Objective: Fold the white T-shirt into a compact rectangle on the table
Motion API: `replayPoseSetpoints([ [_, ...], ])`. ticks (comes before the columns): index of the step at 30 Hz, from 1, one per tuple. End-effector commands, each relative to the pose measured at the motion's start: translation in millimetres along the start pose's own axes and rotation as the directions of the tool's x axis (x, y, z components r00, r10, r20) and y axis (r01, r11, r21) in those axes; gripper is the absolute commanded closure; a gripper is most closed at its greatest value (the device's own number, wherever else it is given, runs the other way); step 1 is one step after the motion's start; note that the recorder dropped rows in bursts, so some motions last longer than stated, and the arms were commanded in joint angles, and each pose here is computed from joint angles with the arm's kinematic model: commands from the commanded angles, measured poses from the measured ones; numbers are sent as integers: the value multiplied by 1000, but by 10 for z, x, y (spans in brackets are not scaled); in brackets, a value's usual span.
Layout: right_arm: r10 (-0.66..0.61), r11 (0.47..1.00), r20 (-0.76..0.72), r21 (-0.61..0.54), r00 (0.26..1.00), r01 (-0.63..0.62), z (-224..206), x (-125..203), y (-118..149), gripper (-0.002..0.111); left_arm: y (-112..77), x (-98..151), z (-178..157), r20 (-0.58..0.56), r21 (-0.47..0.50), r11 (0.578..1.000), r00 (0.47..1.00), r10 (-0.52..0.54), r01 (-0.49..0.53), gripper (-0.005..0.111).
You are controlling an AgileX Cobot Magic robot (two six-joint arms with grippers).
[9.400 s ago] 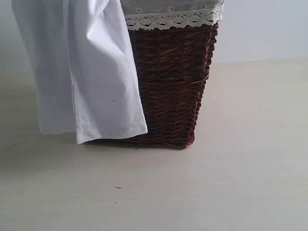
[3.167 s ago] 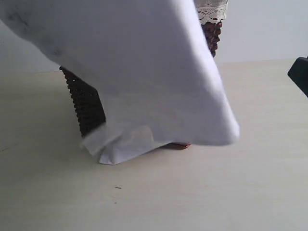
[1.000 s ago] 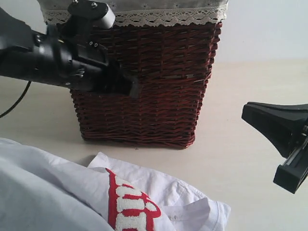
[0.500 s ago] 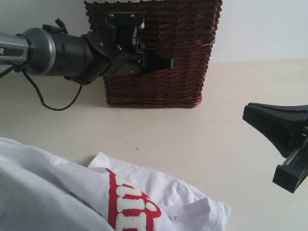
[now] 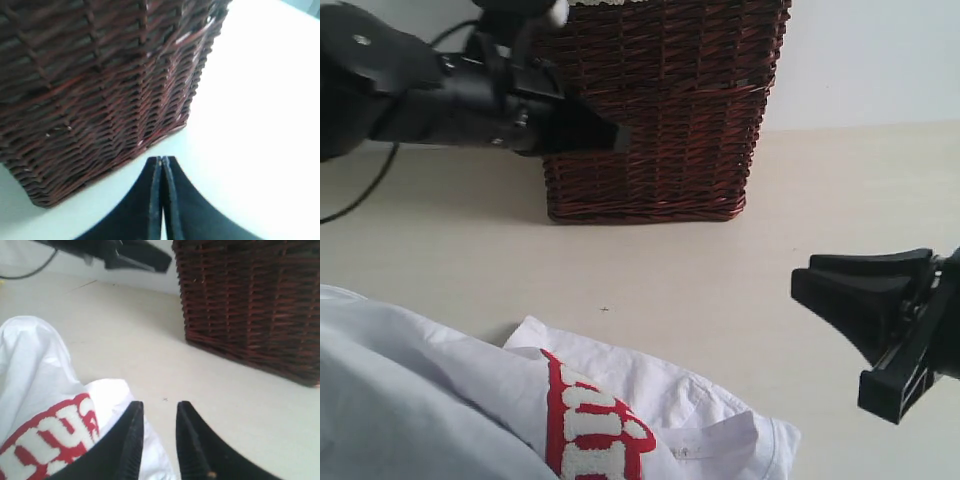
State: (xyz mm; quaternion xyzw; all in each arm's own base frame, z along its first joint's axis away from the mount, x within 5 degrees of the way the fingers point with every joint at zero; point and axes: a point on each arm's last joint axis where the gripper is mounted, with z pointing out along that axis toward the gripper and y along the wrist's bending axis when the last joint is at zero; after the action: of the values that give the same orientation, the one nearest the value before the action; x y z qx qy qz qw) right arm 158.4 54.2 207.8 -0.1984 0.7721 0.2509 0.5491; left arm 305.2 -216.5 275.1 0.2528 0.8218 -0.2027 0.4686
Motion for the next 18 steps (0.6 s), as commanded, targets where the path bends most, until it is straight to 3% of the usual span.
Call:
replayPoseSetpoints([
  [1, -41, 990, -122, -140, 992, 23, 246, 63, 39, 78, -76, -238, -945, 214, -31, 999, 976, 28, -22, 107],
  [4, -78, 992, -375, -125, 924, 32, 525, 278, -20, 78, -121, -329, -1724, 414, -60, 998, 910, 39, -15, 107],
  [6, -108, 992, -500, -111, 859, 60, 656, 431, -37, 78, -129, -239, -1973, 462, -69, 998, 886, 42, -12, 107],
  [7, -148, 985, -540, -158, 829, 74, 729, 490, -10, 78, -124, -165, -2056, 475, -78, 997, 879, 43, -7, 107],
  [9, -189, 978, -582, -188, 791, 95, 809, 530, 13, 78, -99, -64, -2102, 485, -99, 995, 874, 43, 7, 107],
  [11, -119, 991, -632, -33, 766, 126, 823, 542, -119, 75, -84, 16, -2061, 467, -105, 994, 884, 38, 13, 107],
  [13, -60, 993, -662, 34, 747, 110, 812, 579, -164, 67, -77, 72, -2023, 448, -107, 994, 893, 37, 13, 107],
  [15, -72, 997, -673, -80, 736, 25, 810, 608, -42, 64, -75, 92, -2012, 442, -107, 994, 896, 36, 13, 107],
  [18, -64, 988, -651, -150, 756, -45, 826, 543, 50, 64, -73, 90, -2013, 444, -109, 994, 895, 37, 13, 107],
])
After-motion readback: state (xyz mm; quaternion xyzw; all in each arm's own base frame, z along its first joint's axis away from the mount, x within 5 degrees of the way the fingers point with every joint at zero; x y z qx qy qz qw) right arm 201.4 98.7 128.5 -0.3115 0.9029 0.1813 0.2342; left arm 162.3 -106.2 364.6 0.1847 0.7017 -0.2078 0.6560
